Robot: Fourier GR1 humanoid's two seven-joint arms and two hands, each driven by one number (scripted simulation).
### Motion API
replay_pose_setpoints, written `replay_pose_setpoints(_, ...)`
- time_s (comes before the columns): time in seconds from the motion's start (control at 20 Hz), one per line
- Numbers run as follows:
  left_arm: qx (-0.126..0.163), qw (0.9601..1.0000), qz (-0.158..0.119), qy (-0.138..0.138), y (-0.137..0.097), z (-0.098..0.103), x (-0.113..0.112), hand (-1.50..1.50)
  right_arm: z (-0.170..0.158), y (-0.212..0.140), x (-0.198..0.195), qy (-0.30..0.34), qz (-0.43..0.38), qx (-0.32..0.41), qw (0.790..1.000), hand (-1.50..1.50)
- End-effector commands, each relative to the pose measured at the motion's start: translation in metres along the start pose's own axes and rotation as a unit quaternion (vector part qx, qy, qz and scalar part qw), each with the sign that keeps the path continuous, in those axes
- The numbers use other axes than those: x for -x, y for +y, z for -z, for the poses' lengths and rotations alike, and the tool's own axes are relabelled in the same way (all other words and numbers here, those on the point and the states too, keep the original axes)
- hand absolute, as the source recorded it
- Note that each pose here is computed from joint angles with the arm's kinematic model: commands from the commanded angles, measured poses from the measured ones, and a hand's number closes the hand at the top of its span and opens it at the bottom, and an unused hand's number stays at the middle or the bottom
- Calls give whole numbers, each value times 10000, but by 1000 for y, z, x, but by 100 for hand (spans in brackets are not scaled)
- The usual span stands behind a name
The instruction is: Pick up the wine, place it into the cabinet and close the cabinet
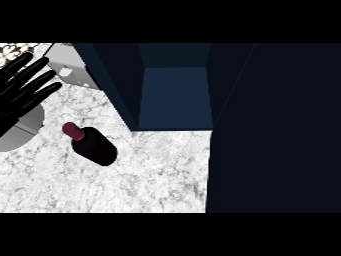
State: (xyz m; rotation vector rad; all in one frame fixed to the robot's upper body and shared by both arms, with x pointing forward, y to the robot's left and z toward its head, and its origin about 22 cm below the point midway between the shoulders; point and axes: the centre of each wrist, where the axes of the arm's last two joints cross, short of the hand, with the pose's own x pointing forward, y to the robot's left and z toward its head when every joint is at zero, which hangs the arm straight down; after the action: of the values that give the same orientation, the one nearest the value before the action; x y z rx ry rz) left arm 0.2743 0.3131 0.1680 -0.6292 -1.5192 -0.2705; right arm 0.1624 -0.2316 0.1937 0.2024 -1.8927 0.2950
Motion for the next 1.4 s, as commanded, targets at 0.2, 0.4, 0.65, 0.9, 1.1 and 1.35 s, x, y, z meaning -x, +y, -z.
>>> replay_pose_setpoints(0.2, 50, 9987, -29, 499, 13, 10, 31, -150, -32, 16, -29, -248, 131, -156, 9995, -150)
replay_pose_setpoints(0.4, 69, 9987, -40, 507, 19, 3, 56, -150, -25, 11, -29, -307, 154, -203, 9992, -150)
replay_pose_setpoints(0.65, 10, 9982, -36, 591, 29, 11, 85, -150, -22, 5, -36, -224, 192, -176, 9994, -150)
replay_pose_setpoints(0.9, -299, 9987, 167, 389, 48, 11, 108, -150, -15, -5, -21, -337, 113, -148, 9993, -150)
replay_pose_setpoints(1.1, -259, 9984, 264, 433, 53, 14, 115, -150, -13, 6, -29, -304, 201, -222, 9991, -150)
replay_pose_setpoints(1.35, -264, 9979, 171, 567, 72, -8, 142, -150, -21, 12, -31, -331, 224, -168, 9991, -150)
